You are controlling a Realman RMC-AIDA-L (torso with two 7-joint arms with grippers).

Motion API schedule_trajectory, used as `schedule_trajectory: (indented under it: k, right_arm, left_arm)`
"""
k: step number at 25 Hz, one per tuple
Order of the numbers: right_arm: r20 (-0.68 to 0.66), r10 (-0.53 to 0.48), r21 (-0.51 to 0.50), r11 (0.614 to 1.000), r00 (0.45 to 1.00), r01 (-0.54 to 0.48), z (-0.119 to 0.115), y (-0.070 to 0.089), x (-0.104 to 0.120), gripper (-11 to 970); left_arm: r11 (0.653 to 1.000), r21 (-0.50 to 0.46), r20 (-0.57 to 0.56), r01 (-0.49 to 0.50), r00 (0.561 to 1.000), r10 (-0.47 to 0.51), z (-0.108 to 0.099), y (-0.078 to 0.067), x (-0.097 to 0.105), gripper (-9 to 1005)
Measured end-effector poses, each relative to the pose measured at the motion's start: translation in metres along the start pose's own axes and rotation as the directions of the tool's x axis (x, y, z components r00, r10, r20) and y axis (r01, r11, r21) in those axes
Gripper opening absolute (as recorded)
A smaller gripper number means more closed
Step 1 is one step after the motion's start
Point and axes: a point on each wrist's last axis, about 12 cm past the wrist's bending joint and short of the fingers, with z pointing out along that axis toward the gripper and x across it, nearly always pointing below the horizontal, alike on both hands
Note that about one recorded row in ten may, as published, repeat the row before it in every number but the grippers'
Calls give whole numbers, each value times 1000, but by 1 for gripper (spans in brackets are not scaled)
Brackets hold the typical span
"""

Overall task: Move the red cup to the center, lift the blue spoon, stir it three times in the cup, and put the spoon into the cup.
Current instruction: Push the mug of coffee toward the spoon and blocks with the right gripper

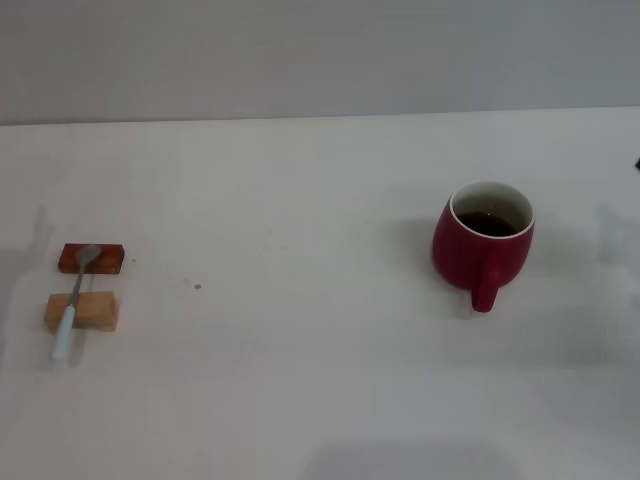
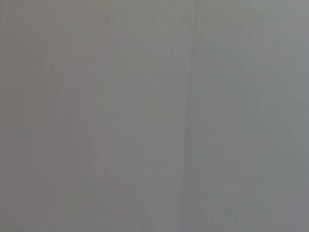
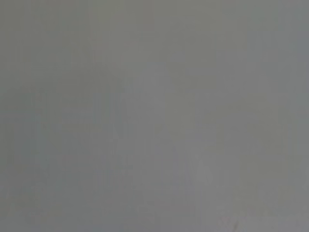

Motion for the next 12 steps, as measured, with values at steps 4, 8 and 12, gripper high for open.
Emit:
schedule_trajectory:
  k: [4,8,12]
  right_arm:
    - [-110,-35,-39,999,993,31,9,-3,-3,-2]
    - [-223,-101,-106,991,970,78,21,0,-3,-2]
    - [-252,-138,-147,984,958,103,25,5,-1,-1]
  left_arm:
    - [1000,0,-1,0,1000,0,0,0,0,816]
    - [1000,-6,0,1,1000,-1,0,1,0,816]
    - [1000,-6,2,1,1000,-1,2,1,0,815]
